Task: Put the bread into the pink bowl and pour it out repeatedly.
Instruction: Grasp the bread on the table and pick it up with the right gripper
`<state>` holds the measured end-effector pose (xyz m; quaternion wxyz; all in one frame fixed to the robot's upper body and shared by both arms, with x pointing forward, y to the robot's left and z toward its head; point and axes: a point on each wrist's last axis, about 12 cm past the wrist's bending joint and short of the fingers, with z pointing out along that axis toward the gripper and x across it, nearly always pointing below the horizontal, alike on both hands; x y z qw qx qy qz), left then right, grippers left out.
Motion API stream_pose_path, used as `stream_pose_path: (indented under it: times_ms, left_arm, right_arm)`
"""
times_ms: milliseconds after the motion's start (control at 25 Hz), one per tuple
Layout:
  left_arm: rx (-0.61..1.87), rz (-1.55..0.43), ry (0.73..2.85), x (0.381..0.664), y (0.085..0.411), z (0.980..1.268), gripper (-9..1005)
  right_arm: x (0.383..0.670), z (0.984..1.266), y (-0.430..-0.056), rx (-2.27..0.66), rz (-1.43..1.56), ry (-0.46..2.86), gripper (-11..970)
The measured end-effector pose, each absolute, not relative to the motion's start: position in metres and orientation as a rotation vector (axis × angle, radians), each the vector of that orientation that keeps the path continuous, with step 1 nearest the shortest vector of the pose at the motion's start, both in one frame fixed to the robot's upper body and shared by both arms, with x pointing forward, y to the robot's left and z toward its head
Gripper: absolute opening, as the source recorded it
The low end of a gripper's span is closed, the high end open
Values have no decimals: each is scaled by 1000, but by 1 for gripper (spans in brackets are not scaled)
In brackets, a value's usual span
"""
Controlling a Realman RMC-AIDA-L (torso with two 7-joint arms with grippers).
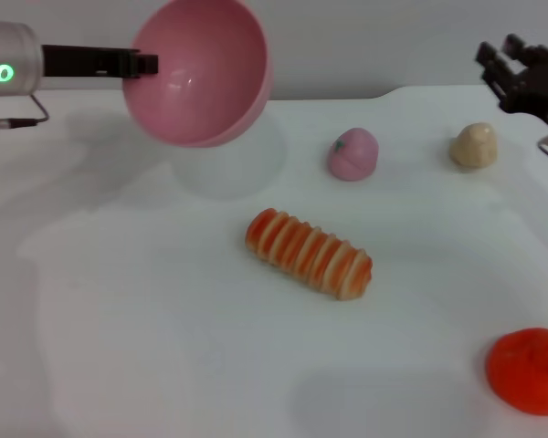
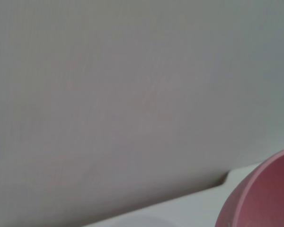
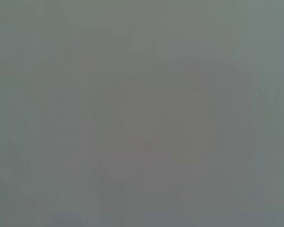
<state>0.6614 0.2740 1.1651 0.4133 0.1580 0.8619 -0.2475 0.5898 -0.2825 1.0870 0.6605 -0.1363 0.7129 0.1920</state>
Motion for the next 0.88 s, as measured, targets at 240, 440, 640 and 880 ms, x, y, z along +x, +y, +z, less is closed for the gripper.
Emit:
stream_pose_path:
  times_ms: [240,440,640,880]
  left_arm:
    - [394,-642,2187,656,286,1165,48]
    - [414,-614,2208,654,286,1159,48]
    - [442,-582,2223,654,282,1156,48]
    - [459,-557,2218,655,279,1156,48]
  right_arm:
    - [622,1100,-264,-378,537,1841,370]
    - [641,1124,-231,-562,571,2015,371]
    - [646,1140,-199,-841,525,2222,371]
    - [635,1157,-162,-1184,628,2324,371]
